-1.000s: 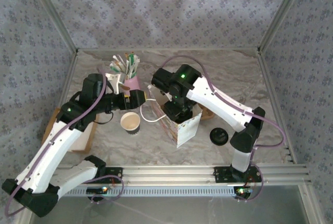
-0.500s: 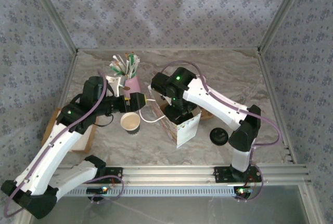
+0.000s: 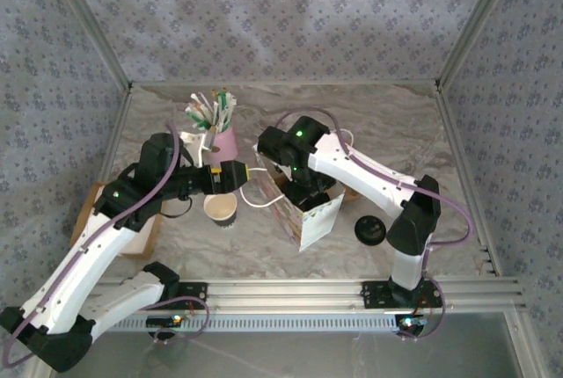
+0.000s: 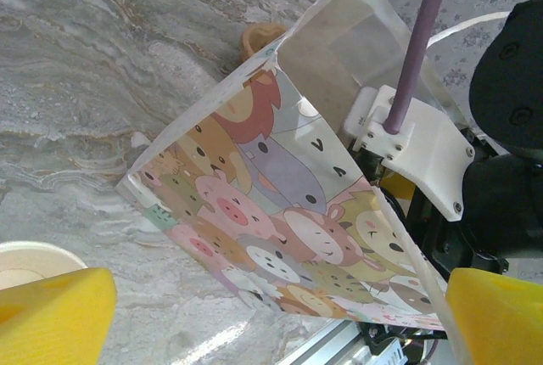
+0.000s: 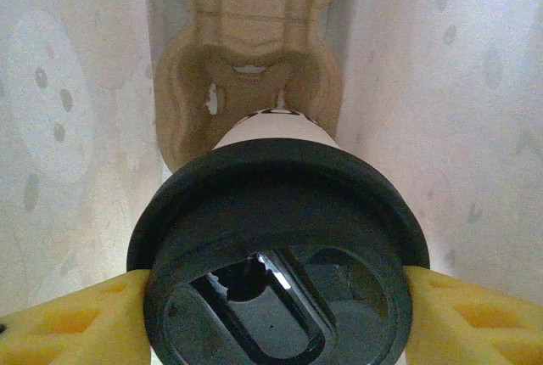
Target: Pack the takeout coffee
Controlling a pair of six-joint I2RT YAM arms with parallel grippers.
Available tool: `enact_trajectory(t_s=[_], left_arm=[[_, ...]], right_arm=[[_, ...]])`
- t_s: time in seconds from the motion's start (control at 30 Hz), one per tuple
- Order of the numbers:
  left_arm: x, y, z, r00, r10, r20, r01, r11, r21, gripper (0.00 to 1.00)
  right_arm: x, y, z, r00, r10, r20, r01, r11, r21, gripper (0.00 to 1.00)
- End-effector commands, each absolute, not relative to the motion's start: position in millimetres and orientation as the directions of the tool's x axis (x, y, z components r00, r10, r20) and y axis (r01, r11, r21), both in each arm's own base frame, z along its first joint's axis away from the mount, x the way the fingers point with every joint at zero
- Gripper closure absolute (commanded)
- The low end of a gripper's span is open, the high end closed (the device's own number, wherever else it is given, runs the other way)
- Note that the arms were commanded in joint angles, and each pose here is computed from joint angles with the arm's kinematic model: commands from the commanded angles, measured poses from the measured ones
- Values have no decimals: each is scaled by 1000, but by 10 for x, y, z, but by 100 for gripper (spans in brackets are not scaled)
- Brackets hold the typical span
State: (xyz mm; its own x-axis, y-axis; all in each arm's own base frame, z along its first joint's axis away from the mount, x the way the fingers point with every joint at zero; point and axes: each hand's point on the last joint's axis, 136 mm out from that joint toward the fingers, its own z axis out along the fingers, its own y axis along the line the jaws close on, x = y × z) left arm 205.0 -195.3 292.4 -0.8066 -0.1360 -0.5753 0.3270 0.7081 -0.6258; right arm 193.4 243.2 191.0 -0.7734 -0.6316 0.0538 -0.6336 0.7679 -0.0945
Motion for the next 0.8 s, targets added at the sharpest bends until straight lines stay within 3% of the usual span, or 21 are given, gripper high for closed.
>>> enact_trajectory(t_s=[0.0, 0.6, 0.77], left_arm=[[2026, -1970, 2967, -800, -143, -583, 339, 694, -635, 1], [1919, -2033, 2909, -804, -105, -586, 361, 696, -621, 0], [1856, -2069, 2901, -804, -88, -587, 378, 687, -621, 5]], right_arm=[[1917, 2418, 1902, -769, -637, 54, -639, 765, -78, 32], [1926, 2395, 1823, -778, -628, 26, -629, 776, -59, 32], [1933, 2405, 1868, -779, -627, 9, -627, 777, -54, 32]])
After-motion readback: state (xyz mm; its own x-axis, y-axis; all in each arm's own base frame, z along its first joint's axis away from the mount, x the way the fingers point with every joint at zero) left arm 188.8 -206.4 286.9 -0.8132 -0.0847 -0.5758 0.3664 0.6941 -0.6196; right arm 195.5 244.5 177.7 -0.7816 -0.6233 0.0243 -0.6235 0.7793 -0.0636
